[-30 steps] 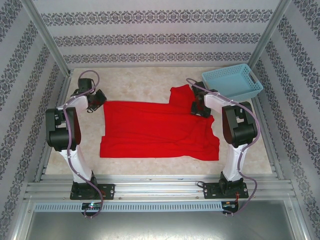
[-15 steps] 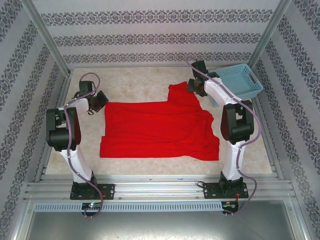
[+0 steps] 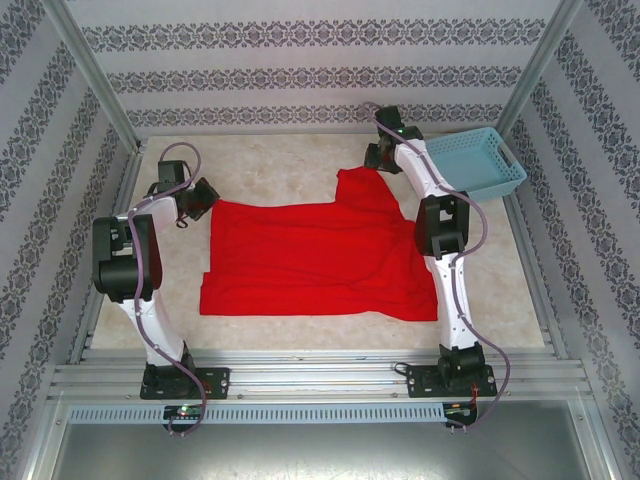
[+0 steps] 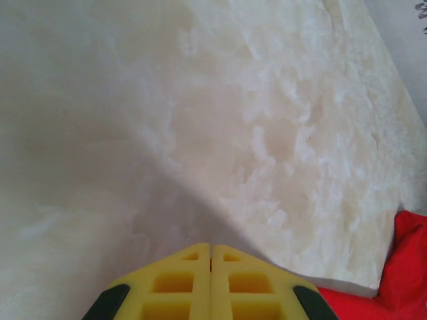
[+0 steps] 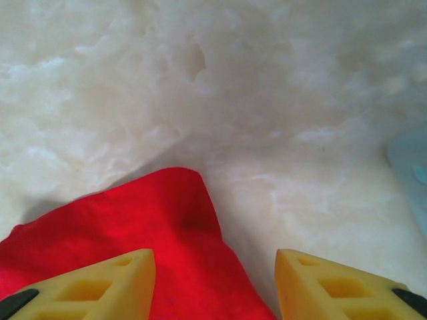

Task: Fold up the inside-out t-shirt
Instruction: Fold the T-shirt at the center of the table.

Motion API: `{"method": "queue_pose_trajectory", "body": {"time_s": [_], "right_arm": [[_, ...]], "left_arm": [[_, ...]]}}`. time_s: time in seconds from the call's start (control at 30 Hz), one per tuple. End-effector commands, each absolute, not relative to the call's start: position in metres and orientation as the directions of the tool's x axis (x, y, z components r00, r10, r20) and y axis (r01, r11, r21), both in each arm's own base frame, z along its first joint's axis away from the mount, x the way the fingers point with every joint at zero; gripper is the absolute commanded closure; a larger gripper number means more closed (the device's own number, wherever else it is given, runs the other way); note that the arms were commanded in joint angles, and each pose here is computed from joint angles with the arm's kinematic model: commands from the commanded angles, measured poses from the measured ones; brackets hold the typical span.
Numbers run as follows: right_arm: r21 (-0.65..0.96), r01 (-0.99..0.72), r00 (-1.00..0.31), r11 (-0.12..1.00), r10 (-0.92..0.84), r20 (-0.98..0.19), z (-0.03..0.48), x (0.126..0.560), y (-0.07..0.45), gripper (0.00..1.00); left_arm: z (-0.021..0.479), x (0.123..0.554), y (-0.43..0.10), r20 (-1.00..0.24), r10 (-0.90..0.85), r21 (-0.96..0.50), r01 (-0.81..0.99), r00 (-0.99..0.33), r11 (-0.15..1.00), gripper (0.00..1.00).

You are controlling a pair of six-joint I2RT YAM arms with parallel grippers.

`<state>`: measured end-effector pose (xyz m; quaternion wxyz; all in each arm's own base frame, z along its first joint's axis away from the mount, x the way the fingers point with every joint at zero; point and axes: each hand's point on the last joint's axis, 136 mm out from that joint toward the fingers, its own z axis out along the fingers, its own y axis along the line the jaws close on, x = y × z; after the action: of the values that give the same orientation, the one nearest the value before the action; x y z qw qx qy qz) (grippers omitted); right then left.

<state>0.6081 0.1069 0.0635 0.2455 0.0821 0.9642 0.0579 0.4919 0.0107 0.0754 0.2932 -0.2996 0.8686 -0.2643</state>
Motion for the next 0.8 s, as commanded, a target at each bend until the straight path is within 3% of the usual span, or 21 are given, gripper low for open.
{"method": "queue_pose_trajectory", "body": {"time_s": [0.0, 0.13, 0.23, 0.37, 0.53, 0.77], "right_arm": [[0.197, 0.1, -0.893, 0.975, 0.175, -0.414, 0.056, 0.605, 0.115, 0.55], [0.22, 0.115, -0.903, 0.969, 0.195, -0.382, 0.041, 0.606, 0.119, 0.58], [0.231, 0.106, -0.9, 0.967, 0.192, -0.392, 0.041, 0.61, 0.12, 0.72], [0.183, 0.115, -0.871, 0.976, 0.187, -0.454, 0.065, 0.617, 0.107, 1.0], [0.055, 0.133, -0.794, 0.99, 0.14, -0.592, 0.12, 0.619, 0.089, 1.0], [0.087, 0.169, -0.683, 0.982, 0.181, -0.708, 0.175, 0.6, 0.068, 1.0]], "left_arm": [[0.101, 0.498, 0.003, -0.408, -0.658, -0.669, -0.284, -0.632, 0.687, 1.0], [0.108, 0.503, 0.0, -0.416, -0.659, -0.694, -0.25, -0.626, 0.675, 1.0], [0.112, 0.506, -0.002, -0.415, -0.672, -0.724, -0.224, -0.613, 0.652, 1.0], [0.117, 0.505, 0.006, -0.404, -0.718, -0.767, -0.217, -0.567, 0.603, 1.0], [0.123, 0.497, 0.023, -0.388, -0.777, -0.801, -0.235, -0.495, 0.55, 1.0], [0.116, 0.484, 0.047, -0.34, -0.846, -0.83, -0.291, -0.411, 0.475, 1.0]]}}
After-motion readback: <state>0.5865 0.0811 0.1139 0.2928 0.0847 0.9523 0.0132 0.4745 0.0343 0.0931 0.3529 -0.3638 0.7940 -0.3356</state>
